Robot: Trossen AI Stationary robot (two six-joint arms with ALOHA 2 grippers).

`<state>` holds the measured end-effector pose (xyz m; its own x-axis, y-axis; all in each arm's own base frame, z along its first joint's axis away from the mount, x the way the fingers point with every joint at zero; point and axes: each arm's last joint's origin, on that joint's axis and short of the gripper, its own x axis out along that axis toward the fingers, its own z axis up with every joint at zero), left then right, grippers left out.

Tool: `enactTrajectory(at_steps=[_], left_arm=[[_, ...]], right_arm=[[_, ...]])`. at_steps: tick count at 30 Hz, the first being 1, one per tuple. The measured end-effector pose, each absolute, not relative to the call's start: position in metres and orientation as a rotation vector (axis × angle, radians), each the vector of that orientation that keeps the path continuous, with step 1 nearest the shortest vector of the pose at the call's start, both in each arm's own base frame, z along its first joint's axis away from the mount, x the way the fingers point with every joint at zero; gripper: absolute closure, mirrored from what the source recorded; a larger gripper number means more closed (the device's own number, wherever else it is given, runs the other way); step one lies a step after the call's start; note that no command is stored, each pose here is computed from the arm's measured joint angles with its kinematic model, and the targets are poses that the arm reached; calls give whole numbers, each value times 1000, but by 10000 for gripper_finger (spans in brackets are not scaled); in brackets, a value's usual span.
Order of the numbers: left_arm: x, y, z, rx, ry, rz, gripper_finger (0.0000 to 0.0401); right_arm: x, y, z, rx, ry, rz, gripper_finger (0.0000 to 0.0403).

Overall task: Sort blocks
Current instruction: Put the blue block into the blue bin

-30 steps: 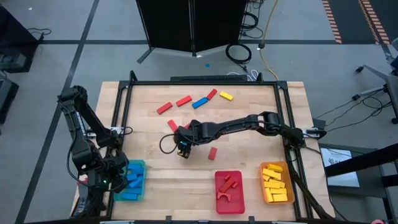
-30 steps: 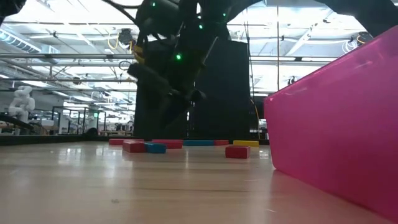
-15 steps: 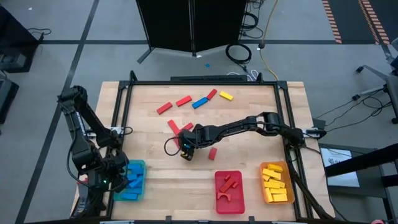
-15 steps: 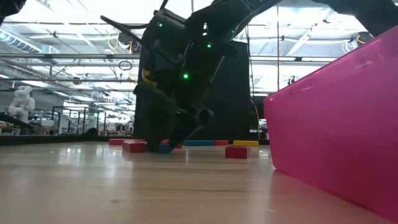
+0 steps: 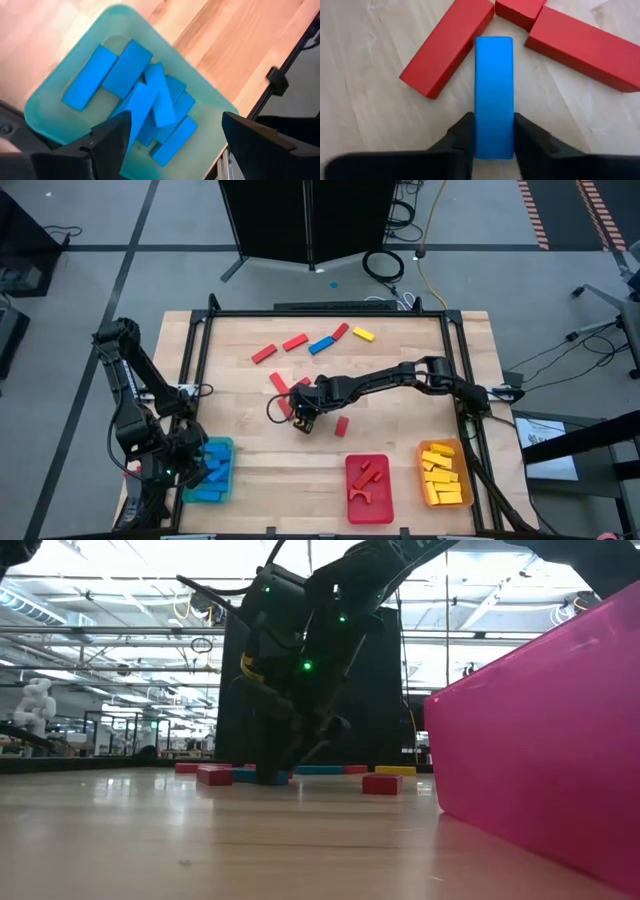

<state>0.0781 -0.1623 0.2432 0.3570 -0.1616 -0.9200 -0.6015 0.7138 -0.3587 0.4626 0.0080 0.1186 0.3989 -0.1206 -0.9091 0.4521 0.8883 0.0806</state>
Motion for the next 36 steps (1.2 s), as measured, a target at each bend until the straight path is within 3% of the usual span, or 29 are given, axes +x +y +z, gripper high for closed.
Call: enactTrajectory(at_steps=[10,18,24,32,34,36], left_arm=[[93,-157,247,-795,896,367,84],[110,-147,260,-759,299,444,84],[119,-140,274,-723,-185,518,84],[130,-139,281,-819,-250,564,84],[133,-141,284,-894,-265,559,84],[137,-142,285,-1049,-152,523,84]], right_arm=[[456,9,152,346,1068,-310,324],[446,10,249,356,744,-228,324],[432,17,331,362,365,-126,324],[424,24,372,357,119,8,324],[424,27,373,373,113,42,324],[424,29,372,373,123,47,324]])
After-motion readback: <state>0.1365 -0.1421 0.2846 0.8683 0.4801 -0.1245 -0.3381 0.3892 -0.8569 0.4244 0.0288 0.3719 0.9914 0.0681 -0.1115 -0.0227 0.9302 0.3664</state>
